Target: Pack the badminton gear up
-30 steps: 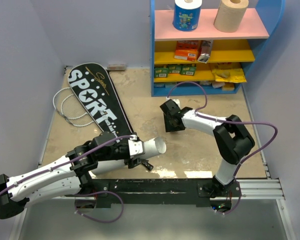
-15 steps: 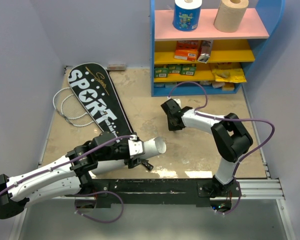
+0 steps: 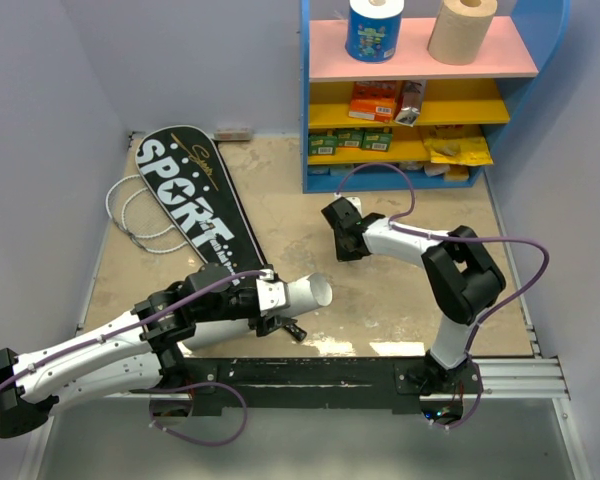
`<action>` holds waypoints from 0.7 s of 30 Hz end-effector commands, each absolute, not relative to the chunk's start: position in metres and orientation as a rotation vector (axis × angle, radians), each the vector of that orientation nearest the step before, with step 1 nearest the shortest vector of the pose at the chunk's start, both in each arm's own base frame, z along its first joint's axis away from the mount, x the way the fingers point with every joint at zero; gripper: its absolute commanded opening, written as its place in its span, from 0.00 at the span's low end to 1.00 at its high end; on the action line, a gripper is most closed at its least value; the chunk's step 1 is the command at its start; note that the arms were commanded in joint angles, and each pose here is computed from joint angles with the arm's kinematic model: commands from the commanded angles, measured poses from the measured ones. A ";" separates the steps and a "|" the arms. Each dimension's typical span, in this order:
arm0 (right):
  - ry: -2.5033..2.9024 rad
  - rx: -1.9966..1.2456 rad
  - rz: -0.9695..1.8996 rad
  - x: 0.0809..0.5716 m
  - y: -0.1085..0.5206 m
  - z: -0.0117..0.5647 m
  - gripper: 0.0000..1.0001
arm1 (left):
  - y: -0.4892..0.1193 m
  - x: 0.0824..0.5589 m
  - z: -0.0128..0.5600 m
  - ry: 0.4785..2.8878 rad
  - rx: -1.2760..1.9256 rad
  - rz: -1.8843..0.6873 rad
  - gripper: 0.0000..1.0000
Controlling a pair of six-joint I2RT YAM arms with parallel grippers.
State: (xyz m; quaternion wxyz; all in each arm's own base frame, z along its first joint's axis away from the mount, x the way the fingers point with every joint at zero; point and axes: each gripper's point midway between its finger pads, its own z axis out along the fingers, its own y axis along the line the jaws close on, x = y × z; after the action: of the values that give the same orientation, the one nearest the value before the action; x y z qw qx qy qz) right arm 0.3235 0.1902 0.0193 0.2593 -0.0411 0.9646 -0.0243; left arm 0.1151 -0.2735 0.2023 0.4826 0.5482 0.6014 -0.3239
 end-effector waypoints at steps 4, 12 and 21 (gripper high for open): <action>2.491 -0.075 0.038 0.332 0.193 0.085 0.01 | -0.281 0.120 0.225 1.407 1.272 -0.807 0.00; 2.384 -0.136 0.286 0.303 0.200 0.153 0.03 | -0.282 0.124 0.217 1.441 1.273 -0.784 0.00; 2.197 -0.318 0.686 0.229 0.207 0.251 0.03 | -0.282 0.131 0.207 1.481 1.273 -0.749 0.00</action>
State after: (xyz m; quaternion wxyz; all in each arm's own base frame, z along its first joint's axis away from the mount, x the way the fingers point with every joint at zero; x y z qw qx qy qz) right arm 0.2705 0.2019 0.2169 0.4057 -0.0730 0.8897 0.1961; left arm 0.1263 -0.2760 0.1946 0.4837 0.5404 0.6178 -0.3038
